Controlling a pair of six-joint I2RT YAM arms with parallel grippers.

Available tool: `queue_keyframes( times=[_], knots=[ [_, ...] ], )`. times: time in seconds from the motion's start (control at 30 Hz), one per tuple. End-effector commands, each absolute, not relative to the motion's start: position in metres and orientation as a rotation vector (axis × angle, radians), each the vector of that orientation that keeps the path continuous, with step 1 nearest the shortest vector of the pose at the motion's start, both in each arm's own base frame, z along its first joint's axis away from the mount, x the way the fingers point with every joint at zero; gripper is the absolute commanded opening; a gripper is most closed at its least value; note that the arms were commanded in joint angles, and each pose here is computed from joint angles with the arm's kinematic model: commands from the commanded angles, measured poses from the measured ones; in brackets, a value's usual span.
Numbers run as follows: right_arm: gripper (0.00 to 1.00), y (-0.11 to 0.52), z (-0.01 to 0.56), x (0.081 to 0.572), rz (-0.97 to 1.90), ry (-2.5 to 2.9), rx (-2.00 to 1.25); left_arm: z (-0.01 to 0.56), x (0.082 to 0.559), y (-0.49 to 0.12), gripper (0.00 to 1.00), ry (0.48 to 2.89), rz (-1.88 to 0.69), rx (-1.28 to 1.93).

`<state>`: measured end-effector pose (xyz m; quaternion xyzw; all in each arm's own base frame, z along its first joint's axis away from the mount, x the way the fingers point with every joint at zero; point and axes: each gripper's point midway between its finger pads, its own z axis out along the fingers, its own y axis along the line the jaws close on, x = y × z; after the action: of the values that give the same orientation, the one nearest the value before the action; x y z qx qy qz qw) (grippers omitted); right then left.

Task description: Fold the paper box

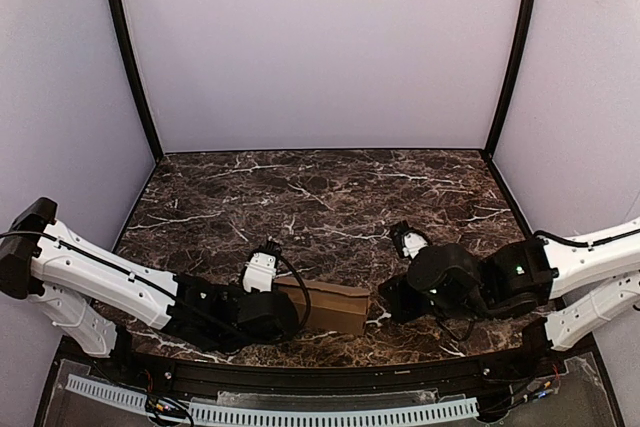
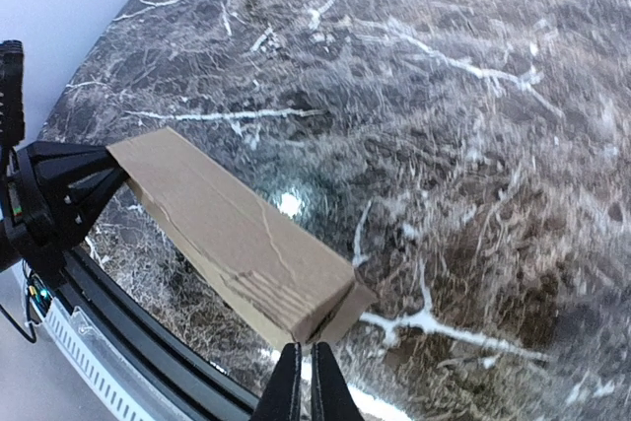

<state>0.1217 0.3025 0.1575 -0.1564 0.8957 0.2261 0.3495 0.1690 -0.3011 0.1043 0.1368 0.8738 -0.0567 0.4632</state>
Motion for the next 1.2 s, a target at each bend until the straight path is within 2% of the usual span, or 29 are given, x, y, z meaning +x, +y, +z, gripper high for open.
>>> queue_keyframes(
  times=[0.0,0.23,0.47,0.7,0.83,1.17],
  knots=[
    [0.00,0.320,0.184,0.138,0.723,2.232,-0.468,0.086,0.159,-0.301,0.00,2.212,-0.104,0.427],
    [0.00,0.333,0.186,0.154,0.815,2.223,-0.477,0.087,0.159,-0.302,0.00,2.215,-0.099,0.431],
    [0.00,0.326,0.133,0.147,0.787,2.335,-0.461,0.088,0.159,-0.303,0.00,2.212,-0.099,0.432],
    [0.00,0.310,0.080,0.120,0.822,2.452,-0.388,0.086,0.159,-0.302,0.00,2.217,-0.095,0.430],
    [0.00,0.315,0.088,0.118,0.814,2.428,-0.394,0.086,0.159,-0.302,0.00,2.214,-0.094,0.432],
    [0.00,0.316,0.152,0.143,0.668,2.249,-0.466,0.087,0.159,-0.301,0.00,2.212,-0.089,0.439]
  ],
)
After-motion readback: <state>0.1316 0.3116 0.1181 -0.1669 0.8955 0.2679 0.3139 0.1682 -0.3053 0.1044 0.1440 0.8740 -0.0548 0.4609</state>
